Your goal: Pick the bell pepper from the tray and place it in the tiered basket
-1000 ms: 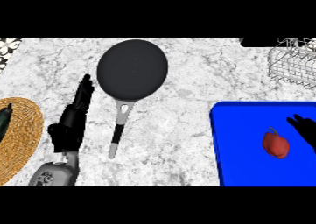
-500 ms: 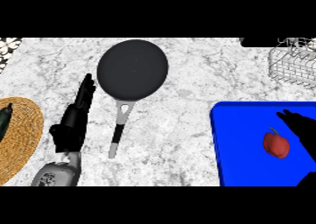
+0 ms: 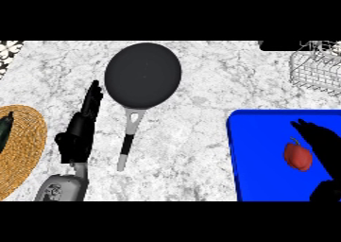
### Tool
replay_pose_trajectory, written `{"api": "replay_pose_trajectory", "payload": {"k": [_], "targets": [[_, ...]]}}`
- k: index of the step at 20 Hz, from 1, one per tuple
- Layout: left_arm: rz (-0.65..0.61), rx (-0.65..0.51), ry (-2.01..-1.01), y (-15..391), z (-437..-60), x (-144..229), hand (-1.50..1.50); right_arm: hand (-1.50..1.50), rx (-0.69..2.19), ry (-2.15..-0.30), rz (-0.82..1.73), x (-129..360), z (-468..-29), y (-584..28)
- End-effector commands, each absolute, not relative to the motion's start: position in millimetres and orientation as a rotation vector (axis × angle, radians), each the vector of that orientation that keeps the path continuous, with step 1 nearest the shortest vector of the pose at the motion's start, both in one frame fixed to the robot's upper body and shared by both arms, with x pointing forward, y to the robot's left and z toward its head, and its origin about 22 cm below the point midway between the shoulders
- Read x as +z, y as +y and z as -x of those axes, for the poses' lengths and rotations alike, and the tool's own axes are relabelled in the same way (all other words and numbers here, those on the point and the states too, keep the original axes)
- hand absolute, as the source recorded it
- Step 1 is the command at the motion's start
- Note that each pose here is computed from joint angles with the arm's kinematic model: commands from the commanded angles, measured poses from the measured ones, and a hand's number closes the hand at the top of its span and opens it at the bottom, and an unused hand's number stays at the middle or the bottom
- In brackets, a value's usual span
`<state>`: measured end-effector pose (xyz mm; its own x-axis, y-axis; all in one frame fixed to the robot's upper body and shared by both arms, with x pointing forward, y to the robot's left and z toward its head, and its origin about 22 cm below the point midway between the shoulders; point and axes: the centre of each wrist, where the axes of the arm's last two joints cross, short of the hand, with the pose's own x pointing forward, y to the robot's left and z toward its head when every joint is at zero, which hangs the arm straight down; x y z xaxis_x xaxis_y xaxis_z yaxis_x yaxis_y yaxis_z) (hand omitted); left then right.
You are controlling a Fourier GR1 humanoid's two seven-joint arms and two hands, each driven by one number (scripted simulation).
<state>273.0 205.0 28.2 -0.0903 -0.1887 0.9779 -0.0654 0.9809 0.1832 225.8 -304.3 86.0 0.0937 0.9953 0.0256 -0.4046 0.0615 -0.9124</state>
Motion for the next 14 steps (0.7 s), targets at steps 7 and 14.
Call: {"api": "replay_pose_trajectory", "payload": {"k": [7, 14], "targets": [[-0.181, -0.099, -1.663, 211, -268, 32, 0.0, -1.5, 1.272, -0.856, 0.887, 45, -217, -306], [-0.173, -0.118, -1.649, 201, -273, 34, 0.0, -1.5, 1.229, -0.922, 0.883, 47, -231, -313]]}}
